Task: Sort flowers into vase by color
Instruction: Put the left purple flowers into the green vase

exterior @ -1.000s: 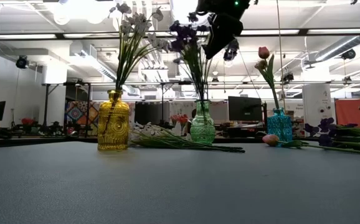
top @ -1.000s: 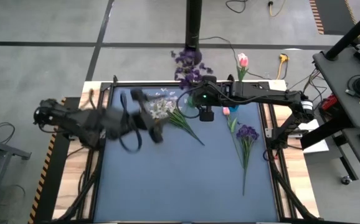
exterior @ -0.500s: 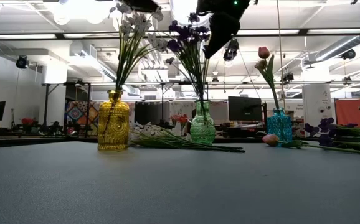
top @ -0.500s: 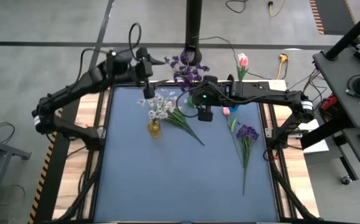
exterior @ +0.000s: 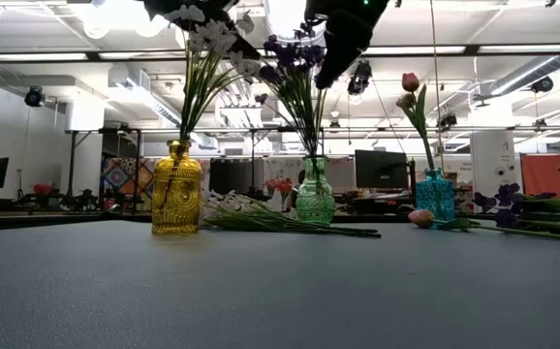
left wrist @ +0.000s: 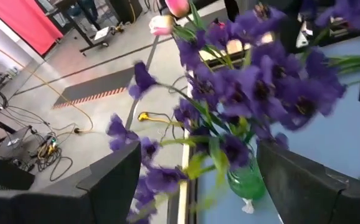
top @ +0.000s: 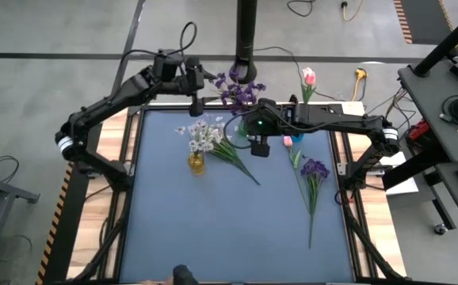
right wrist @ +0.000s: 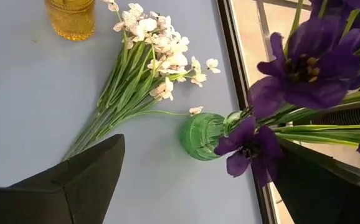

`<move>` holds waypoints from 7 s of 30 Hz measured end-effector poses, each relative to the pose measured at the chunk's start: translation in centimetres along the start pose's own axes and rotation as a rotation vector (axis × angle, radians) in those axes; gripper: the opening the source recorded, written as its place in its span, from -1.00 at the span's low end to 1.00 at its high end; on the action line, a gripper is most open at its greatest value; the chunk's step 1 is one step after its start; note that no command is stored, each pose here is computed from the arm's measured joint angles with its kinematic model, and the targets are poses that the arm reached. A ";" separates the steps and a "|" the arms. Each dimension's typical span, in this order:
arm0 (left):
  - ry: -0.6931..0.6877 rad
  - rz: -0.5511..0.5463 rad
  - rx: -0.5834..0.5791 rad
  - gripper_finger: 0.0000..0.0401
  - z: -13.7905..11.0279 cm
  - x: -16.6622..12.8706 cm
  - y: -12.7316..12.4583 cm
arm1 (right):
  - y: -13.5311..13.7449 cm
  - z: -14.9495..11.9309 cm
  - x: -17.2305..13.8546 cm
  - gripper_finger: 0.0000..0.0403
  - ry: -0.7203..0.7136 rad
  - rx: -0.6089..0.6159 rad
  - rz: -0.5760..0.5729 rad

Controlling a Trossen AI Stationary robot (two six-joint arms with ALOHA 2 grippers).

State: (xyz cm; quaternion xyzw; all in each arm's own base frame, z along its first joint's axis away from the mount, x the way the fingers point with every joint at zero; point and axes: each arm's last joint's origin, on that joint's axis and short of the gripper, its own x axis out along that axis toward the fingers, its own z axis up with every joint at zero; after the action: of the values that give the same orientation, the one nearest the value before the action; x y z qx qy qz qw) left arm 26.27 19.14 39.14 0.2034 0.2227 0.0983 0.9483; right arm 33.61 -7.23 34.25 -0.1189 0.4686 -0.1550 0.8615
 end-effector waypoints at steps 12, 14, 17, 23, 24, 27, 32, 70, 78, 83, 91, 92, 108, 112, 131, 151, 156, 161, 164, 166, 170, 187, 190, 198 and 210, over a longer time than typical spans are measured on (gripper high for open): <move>0.088 -0.075 -0.027 0.41 -0.8 3.7 0.8 | 0.0 0.2 0.0 0.83 -0.023 -0.006 -0.005; 0.097 -0.081 -0.035 0.33 -1.0 4.1 0.8 | 0.0 0.2 0.0 0.83 -0.023 -0.015 -0.005; 0.090 -0.074 -0.030 0.16 -0.8 4.3 0.8 | -0.1 0.3 0.0 0.83 -0.026 -0.005 -0.012; 0.097 -0.076 -0.060 -0.24 -0.8 4.3 0.8 | -0.1 0.3 0.0 0.70 -0.035 0.005 -0.017; 0.097 -0.075 -0.066 -0.31 -0.8 4.3 0.8 | -0.1 0.3 -0.1 0.66 -0.035 0.006 -0.017; 0.106 -0.078 -0.078 -0.50 -0.9 4.3 0.8 | -0.1 0.3 -0.2 0.56 -0.033 0.015 -0.016; 0.117 -0.085 -0.095 -0.75 -1.0 4.3 0.7 | -0.1 0.1 -0.2 0.50 -0.021 0.036 -0.013; 0.124 -0.080 -0.080 -0.51 -0.8 4.1 0.4 | -0.7 0.6 -1.8 0.78 -0.158 0.056 -0.046; 0.106 -0.077 -0.082 -0.47 -0.4 4.4 0.1 | 0.1 -0.2 0.3 0.78 -0.157 0.022 -0.049; 0.109 -0.071 -0.088 -0.61 -0.5 4.4 0.2 | 0.4 -0.6 1.3 0.78 -0.178 -0.005 -0.059; 0.123 -0.079 -0.093 -0.74 -0.6 4.4 0.1 | 0.0 -0.7 1.2 0.78 -0.139 -0.008 -0.197; 0.125 -0.081 -0.093 -0.75 -0.6 4.4 0.1 | 0.0 -0.7 1.2 0.78 -0.131 -0.008 -0.211; 0.170 -0.029 -0.090 -0.79 -0.8 4.4 0.2 | 0.5 -1.1 1.0 0.78 -0.073 -0.132 -0.219; 0.167 -0.034 -0.091 -0.79 -0.8 4.4 0.2 | 0.5 -1.1 0.8 0.78 -0.070 -0.114 -0.242; 0.183 -0.046 -0.092 -0.79 -1.3 4.7 -0.1 | 1.3 -0.8 0.0 0.62 -0.077 -0.154 -0.305; 0.188 -0.050 -0.086 -0.79 -1.4 4.7 -0.1 | 1.2 -1.2 -0.1 0.83 -0.036 -0.103 -0.373; 0.188 -0.050 -0.086 -0.79 -1.4 4.7 -0.1 | 1.1 -1.0 -0.4 0.84 -0.058 -0.092 -0.379; 0.196 -0.045 -0.086 -0.79 -1.4 4.7 -0.1 | 0.9 -0.8 -1.3 0.84 -0.106 -0.079 -0.385; 0.204 -0.047 -0.085 -0.79 -1.6 4.9 -0.2 | 0.9 -0.7 -2.0 0.84 -0.156 -0.072 -0.327; 0.217 -0.055 -0.088 -0.79 -1.9 5.4 -0.2 | 0.9 -0.6 -2.3 0.84 -0.196 -0.042 -0.257; 0.246 -0.070 -0.091 -0.79 -2.7 6.5 -0.3 | 0.5 -1.3 -1.2 0.84 -0.157 0.008 -0.233; 0.298 -0.037 -0.061 -0.79 -3.3 7.1 -0.3 | 0.7 -1.7 -1.2 0.84 -0.348 0.091 -0.121; 0.299 -0.037 -0.061 -0.79 -3.3 7.1 -0.3 | 0.7 -1.9 -1.2 0.84 -0.345 0.108 -0.120; 0.307 -0.044 -0.047 -0.79 -3.4 7.1 -0.4 | 0.6 -1.7 -1.6 0.84 -0.373 0.027 -0.146; 0.326 -0.034 -0.009 -0.79 -3.5 7.0 -0.3 | -1.2 -2.7 -2.8 0.83 -0.285 0.214 0.016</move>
State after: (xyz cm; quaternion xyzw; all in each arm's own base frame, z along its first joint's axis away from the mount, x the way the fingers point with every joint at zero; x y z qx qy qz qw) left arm 30.87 21.96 33.47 0.1766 0.3767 0.1152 0.9020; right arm 29.70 -7.47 35.35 -0.0435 0.3238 -0.1785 0.9281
